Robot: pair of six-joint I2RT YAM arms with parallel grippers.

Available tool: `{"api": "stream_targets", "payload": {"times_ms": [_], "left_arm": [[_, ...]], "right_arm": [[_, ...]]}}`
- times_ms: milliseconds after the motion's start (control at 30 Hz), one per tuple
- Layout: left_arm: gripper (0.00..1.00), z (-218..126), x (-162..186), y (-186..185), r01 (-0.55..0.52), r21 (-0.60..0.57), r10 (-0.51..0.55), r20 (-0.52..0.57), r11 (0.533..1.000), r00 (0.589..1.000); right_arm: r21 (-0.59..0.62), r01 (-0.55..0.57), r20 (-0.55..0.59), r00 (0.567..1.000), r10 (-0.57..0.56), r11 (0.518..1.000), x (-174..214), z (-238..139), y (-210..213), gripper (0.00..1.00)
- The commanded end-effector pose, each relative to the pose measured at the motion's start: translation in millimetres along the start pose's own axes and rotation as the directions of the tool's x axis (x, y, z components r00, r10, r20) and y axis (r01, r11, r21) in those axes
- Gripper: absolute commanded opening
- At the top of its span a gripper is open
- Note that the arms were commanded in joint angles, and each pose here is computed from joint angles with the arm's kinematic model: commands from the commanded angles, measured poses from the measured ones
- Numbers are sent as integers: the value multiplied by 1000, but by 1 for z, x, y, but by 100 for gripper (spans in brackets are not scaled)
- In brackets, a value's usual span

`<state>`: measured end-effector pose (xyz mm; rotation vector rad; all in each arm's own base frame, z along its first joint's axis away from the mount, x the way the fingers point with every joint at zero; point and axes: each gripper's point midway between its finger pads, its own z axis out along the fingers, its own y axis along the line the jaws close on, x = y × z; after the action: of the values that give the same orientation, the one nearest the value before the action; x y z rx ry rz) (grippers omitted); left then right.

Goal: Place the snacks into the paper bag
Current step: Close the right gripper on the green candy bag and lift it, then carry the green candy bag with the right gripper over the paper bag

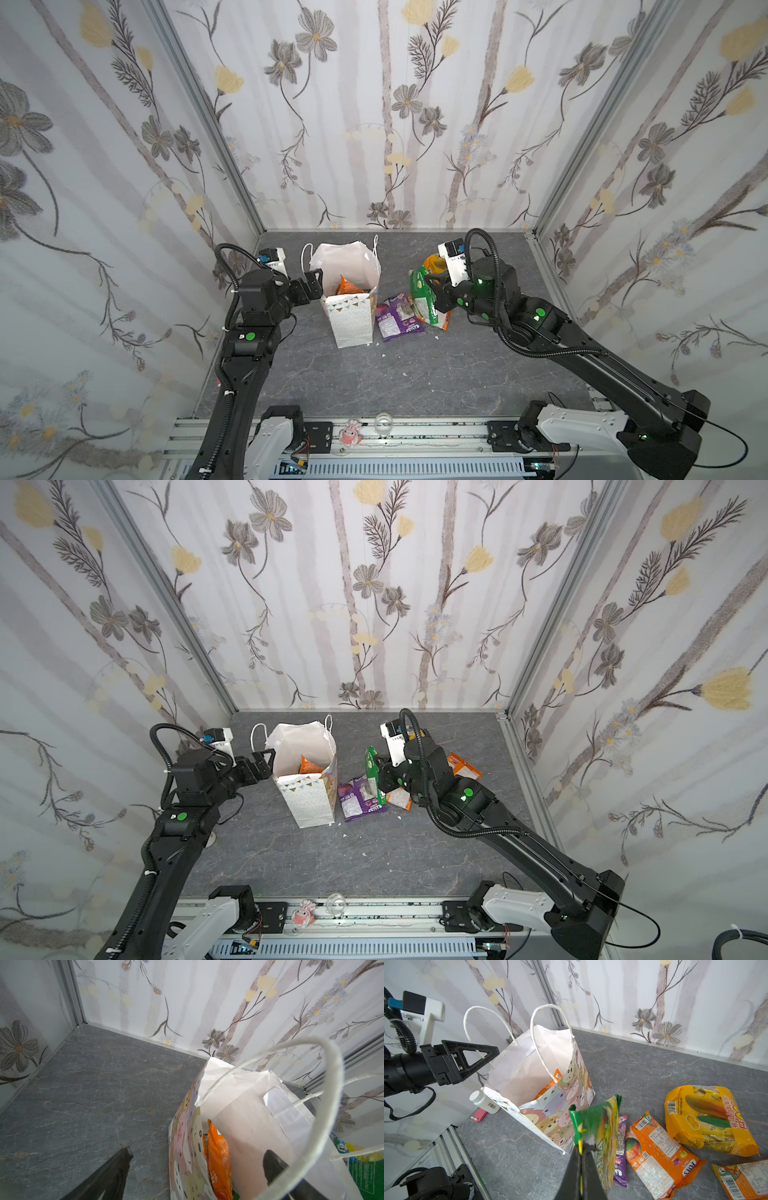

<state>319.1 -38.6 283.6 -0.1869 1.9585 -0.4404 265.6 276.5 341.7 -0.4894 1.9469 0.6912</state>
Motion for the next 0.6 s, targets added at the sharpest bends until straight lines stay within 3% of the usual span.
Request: {"api": "stream_targets", "payload": {"times_ms": [0, 567], "left_arm": [[100, -1, -8, -1, -1, 3, 1, 32, 1000, 999], [100, 1, -4, -1, 0, 6, 0, 19, 1000, 1000]], "right_arm": [[-38, 26, 9, 1000, -26, 999, -8, -4, 8, 0], [-172, 83, 53, 996, -75, 982, -63, -10, 47, 0]]}}
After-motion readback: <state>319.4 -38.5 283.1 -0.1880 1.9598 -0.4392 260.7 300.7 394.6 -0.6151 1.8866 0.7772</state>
